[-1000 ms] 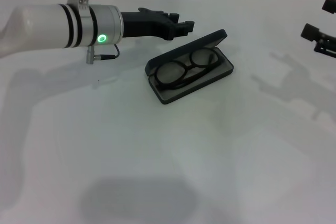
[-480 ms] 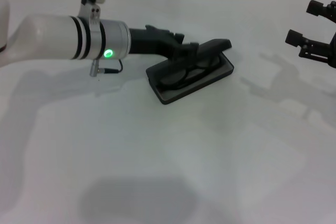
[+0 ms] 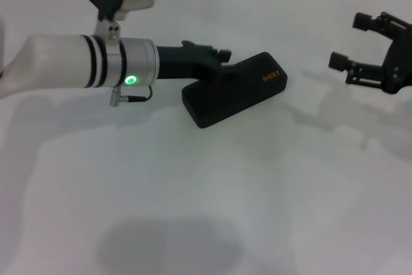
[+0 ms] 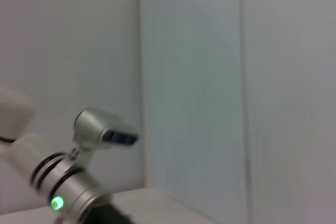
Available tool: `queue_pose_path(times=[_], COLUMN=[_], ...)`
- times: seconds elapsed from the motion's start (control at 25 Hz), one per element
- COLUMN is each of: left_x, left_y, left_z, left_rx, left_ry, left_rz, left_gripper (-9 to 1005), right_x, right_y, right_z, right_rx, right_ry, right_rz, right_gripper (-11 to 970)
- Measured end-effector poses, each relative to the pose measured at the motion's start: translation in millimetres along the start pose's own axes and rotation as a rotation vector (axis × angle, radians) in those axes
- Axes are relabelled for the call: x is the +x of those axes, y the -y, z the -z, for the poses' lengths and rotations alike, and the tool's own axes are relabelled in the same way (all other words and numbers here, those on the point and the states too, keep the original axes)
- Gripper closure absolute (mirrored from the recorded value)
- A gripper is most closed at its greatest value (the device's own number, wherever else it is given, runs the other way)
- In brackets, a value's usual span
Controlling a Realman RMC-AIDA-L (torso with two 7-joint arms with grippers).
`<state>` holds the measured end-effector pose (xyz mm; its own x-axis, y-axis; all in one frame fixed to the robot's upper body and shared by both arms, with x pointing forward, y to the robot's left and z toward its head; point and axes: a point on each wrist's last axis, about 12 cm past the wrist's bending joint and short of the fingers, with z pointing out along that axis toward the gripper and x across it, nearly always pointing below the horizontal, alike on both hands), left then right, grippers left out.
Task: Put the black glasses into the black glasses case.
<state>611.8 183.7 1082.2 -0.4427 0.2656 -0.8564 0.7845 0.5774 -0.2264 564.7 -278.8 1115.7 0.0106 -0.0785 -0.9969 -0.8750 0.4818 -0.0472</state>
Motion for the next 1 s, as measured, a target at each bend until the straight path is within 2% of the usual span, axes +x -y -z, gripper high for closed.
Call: queue_pose_path(times=[0.12,0.28,0.4,0.52,0.76,1.0], left_x=[0.9,15.5,28.6,43.3,58.9,56.2], left_y=[9.1,29.3,40.1,49.9,55.7,55.2], left_z=[22.0,76.3,103.8,116.1,121.6,120.8], left_rx=[0.107,0.319,0.428,0.492,0.475,0.458], left_ry=[0.14,0.361,0.434,0.455,0.47,0.505], left_rz=[-0.077,-0.268,-0.387,-0.475,-0.469,-0.354], left_gripper=[324,322,321,319,317,314], right_x=[-2.7,-7.8,-9.3,-8.5,-6.0,-5.2], right_y=[-13.2,-28.3,-35.9,-41.3,-50.3,-49.5], right_z=[-9.5,-19.3,-27.0,-34.4,-50.6,-55.5], right_rx=[-0.124,-0.256,-0.326,-0.374,-0.451,-0.443], right_ry=[0.003,0.043,0.051,0.036,0.026,0.029], right_rz=[0.033,0.092,0.117,0.131,0.158,0.146], right_gripper=[60,60,60,60,59,59])
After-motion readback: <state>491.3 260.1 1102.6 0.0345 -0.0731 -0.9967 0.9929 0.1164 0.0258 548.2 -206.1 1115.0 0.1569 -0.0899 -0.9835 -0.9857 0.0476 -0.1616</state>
